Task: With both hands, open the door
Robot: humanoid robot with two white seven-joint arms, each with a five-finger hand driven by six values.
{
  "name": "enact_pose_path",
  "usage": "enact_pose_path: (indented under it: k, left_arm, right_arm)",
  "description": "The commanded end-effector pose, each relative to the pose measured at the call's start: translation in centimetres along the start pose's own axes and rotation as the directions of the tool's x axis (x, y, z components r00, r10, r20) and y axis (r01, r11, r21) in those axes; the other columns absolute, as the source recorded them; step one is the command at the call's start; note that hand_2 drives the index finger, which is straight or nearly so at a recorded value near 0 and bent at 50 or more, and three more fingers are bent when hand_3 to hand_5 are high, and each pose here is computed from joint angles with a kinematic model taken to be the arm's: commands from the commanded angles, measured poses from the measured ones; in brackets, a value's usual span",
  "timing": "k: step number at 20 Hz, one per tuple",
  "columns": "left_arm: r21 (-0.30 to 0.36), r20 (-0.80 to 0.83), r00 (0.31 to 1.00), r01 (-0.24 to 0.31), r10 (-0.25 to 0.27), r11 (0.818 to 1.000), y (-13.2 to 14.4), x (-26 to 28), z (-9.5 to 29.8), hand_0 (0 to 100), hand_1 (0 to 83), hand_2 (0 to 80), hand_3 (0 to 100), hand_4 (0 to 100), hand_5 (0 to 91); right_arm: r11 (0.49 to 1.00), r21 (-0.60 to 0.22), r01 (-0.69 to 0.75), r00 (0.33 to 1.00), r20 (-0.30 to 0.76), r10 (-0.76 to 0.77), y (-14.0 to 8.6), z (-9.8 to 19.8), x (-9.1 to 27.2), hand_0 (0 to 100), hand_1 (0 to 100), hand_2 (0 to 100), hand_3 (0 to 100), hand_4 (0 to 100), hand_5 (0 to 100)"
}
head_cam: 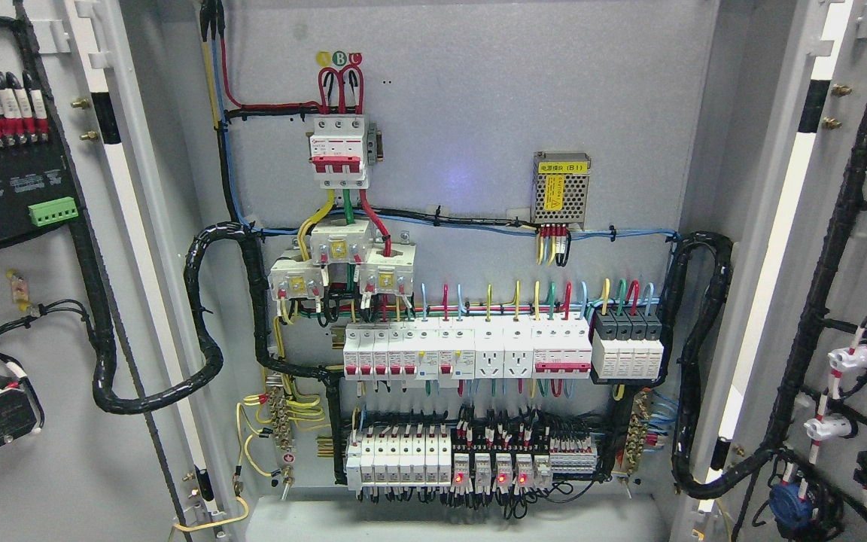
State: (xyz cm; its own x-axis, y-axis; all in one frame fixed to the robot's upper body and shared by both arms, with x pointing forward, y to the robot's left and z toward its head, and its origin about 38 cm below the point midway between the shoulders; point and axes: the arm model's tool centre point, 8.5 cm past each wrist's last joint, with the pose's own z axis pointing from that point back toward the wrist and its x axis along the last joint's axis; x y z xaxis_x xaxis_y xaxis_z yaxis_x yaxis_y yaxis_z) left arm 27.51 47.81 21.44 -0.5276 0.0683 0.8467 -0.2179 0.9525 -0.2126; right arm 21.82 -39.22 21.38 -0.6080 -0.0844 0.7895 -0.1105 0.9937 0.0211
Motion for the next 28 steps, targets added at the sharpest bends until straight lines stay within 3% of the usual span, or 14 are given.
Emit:
enact_pose_path:
  k: [1,15,28]
  left_arm:
    - [0.028,-0.017,0.998,0.056,-0.055,0.998,2.4,-0.2,-1.3,0,0.0,0.0,0,0,0.0]
    - [0.014,-0.041,0.999,0.032,-0.031,0.999,1.4,-1.1,-1.9,0,0.0,0.0,0,0,0.0]
    - [-0.137,-0.09,0.994,-0.066,0.054,0.988,-4.3,-0.1,2.3,0,0.0,0.0,0,0,0.0]
  right_arm:
    - [1.0,-0.014,-0.024,1.0,0.003,0.024,-0.8,0.2,0.5,19,0,0,0,0,0]
    - [0.999,-0.009,-0.038,0.999,0.0,0.038,-1.0,0.3,0.9,19,0,0,0,0,0]
    - [0.999,0.046,0.005,1.0,-0.017,-0.004,0.7,0.1,0.5,19,0,0,0,0,0]
